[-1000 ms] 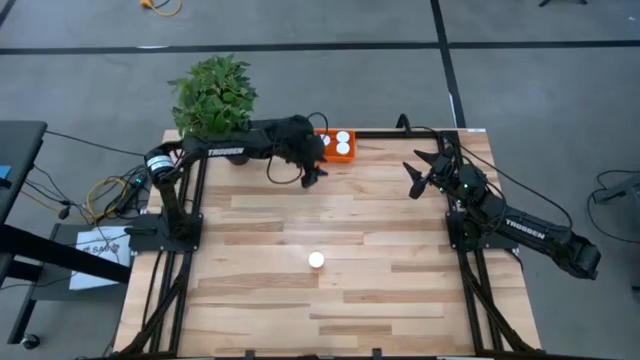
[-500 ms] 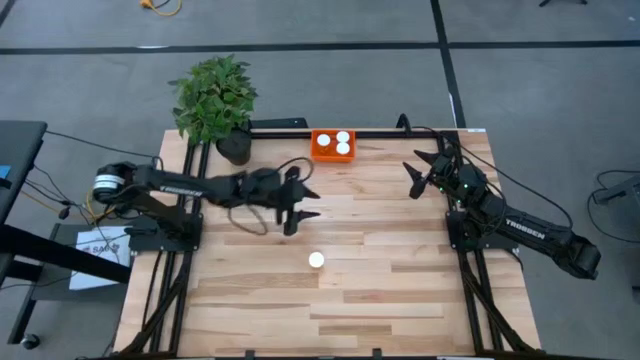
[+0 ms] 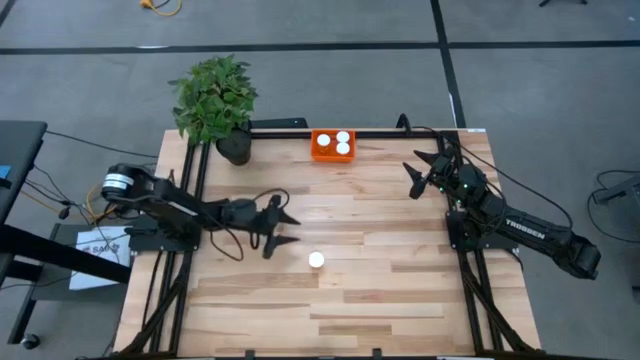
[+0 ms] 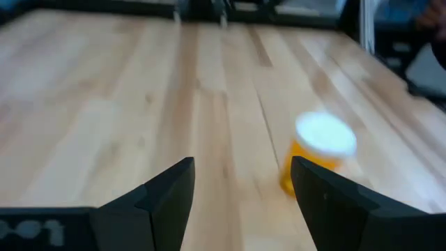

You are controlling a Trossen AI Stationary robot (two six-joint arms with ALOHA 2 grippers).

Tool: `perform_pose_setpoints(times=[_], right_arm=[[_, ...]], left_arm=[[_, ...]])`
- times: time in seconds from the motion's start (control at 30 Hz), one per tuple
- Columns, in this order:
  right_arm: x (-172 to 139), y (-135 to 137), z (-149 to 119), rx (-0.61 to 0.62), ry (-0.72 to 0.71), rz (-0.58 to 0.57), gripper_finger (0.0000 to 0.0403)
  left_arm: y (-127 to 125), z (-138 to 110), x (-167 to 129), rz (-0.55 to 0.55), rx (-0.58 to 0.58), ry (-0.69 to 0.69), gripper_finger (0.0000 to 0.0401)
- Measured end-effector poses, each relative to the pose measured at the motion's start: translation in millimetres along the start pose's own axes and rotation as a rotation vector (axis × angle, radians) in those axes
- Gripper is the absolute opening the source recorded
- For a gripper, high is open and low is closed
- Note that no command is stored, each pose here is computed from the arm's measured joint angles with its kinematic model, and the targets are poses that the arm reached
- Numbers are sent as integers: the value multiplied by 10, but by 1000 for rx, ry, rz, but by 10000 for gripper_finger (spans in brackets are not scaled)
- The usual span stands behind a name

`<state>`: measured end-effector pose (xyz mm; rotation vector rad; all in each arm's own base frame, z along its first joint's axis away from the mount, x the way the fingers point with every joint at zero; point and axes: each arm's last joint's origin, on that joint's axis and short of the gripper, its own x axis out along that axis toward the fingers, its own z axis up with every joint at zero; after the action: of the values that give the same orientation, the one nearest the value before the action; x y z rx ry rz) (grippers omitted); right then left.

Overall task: Pick and place pill bottles into a basket
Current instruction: Put the orange pill bottle into the orange bin

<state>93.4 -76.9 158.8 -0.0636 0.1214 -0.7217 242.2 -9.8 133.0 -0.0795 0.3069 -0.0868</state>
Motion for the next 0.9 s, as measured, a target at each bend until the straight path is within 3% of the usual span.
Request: perform_pose_setpoints(times=[0.33,0.63,0.9], right_arm=[[0,0,0,18,0,0,249],[0,0,0,18,0,0,249],[0,0,-1,18,1,1,249]], left_arm=[[-168,-238,230,-113,12,130,228],[-228,-239,480,-165,14,147,228],[-239,-201,507,-189,-1,137,228]])
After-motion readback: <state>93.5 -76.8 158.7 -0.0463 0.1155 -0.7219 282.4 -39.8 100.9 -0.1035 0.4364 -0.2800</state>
